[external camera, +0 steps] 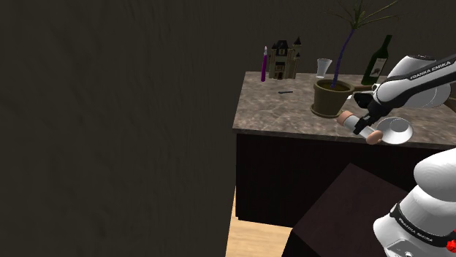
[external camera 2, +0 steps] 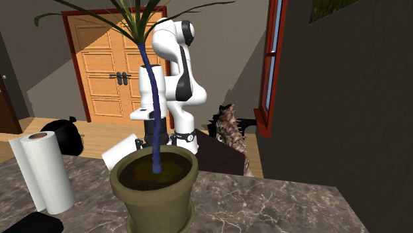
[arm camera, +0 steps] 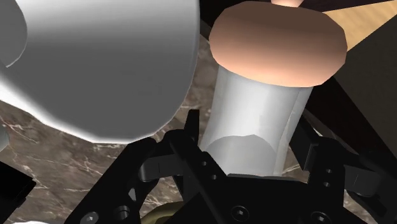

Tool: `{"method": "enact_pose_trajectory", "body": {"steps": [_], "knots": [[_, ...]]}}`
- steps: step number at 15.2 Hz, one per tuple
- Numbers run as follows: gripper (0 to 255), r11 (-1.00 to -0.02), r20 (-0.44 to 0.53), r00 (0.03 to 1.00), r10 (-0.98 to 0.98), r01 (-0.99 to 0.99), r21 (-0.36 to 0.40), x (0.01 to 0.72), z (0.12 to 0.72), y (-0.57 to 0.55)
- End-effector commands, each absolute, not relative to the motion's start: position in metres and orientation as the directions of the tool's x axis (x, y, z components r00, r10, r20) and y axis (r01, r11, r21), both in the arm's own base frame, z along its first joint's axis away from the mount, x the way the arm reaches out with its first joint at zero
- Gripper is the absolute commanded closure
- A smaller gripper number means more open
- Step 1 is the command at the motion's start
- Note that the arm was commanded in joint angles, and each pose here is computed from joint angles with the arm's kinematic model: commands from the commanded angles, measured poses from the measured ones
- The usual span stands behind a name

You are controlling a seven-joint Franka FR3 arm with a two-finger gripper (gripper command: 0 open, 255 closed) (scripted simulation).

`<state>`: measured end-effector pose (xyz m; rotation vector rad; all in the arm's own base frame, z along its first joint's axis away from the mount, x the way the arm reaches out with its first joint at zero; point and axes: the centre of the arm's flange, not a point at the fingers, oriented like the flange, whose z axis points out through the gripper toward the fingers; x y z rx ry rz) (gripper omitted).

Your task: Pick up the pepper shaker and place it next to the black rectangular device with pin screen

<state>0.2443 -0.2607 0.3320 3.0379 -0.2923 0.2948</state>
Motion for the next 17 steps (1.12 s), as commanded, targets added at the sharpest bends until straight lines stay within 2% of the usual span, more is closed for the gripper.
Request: {"method": "enact_pose_trajectory", "body": {"steps": [1,8,17], "knots": [[255,-0.979,0.197,0.963,-0.181,-0.196,0.056,0.244,0.332,-0.261],[255,-0.979,0.197,0.963,-0.181,-0.196,0.056,0.244,0.332,-0.261],[255,-0.979,0.197,0.963,-0.181,-0.196,0.056,0.244,0.379,-0.261]]}}
